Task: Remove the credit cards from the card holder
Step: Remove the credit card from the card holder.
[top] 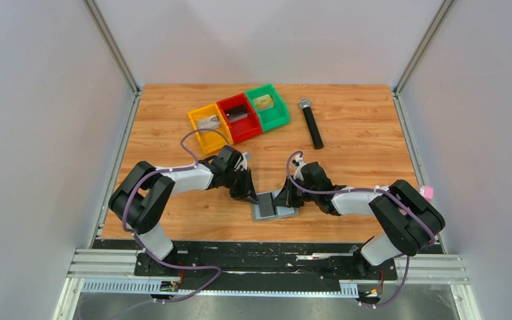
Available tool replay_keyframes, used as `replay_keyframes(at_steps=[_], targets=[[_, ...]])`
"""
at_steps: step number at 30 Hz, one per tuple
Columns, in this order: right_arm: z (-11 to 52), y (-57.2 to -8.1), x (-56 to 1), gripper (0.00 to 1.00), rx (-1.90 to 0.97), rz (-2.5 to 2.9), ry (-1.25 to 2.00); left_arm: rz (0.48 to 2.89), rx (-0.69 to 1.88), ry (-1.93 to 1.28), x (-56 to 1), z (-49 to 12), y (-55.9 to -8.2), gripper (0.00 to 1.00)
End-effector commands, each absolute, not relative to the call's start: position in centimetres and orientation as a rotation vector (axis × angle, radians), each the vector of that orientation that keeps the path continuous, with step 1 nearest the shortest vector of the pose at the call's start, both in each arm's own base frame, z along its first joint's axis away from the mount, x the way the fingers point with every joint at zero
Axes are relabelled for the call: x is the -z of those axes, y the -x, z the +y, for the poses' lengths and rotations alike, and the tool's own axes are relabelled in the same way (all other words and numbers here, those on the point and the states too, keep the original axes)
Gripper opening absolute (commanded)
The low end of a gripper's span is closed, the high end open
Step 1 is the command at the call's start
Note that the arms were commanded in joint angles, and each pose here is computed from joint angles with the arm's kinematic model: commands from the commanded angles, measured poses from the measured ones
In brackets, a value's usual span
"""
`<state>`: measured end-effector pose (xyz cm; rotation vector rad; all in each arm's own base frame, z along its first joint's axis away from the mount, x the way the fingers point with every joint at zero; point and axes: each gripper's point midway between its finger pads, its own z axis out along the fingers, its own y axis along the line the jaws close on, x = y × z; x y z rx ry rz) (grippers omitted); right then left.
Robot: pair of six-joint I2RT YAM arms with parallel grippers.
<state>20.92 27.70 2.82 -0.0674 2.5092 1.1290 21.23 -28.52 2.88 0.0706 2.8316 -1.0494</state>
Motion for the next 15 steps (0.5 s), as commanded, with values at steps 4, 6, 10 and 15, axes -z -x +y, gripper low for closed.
replay_keyframes(at_steps=[4,6,10,15], targets=[[28.02,-21.37,-3.42,0.0,-1.19,2.456,0.091,2.838,0.988,-0.078,-1.9,-27.84,-21.18,0.18],[27.81,-21.34,-3.31,0.0,-1.192,2.46,0.085,2.843,0.976,-0.08,-1.82,-27.71,-21.14,0.18],[27.46,-21.33,-3.22,0.0,-1.193,2.465,0.074,2.845,0.946,-0.086,-1.79,-27.41,-21.26,0.18],[27.17,-21.31,-3.22,0.0,-1.19,2.466,0.072,2.854,0.918,-0.091,-1.58,-27.16,-21.29,0.18]])
